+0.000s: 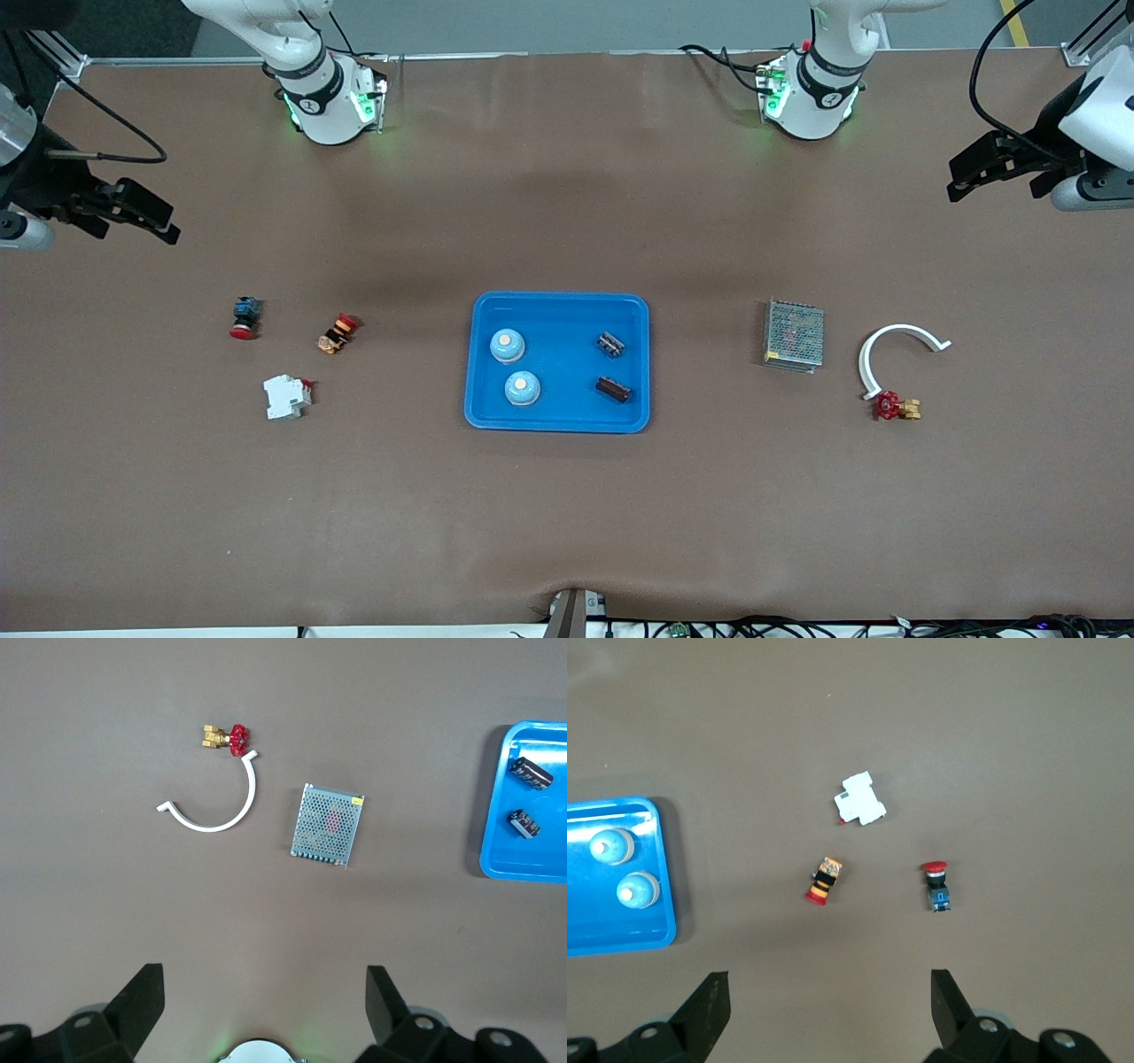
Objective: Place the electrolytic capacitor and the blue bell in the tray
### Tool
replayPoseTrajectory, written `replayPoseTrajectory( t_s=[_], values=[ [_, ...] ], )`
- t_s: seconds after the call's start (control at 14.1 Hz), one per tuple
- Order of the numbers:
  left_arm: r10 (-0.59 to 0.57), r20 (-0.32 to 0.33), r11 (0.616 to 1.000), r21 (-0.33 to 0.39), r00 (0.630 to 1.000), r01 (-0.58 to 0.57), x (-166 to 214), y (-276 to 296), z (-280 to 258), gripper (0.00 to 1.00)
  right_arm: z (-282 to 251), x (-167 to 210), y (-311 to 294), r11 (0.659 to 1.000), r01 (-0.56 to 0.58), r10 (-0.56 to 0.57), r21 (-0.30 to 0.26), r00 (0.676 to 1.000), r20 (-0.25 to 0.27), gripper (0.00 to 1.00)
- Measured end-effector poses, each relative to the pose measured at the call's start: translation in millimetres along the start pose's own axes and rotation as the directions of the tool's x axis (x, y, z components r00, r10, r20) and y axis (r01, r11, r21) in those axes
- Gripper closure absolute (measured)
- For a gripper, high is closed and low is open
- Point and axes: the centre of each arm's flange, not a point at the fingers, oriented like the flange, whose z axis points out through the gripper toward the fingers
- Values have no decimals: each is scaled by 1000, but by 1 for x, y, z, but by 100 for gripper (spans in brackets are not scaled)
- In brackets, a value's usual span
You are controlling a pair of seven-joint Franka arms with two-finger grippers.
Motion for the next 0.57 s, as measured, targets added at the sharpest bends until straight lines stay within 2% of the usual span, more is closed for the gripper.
replayPoseTrajectory(
  t_s=[0.28, 0.57],
  values=[
    [-1, 0, 1000, 0, 1000, 1, 0, 0, 0, 0, 1, 10, 21, 999, 52, -52, 1, 998, -38, 0],
    [-2, -6, 1000, -1, 1000, 2, 1, -1, -2, 0, 0, 11, 34, 998, 63, -63, 0, 997, -43, 0]
  ],
)
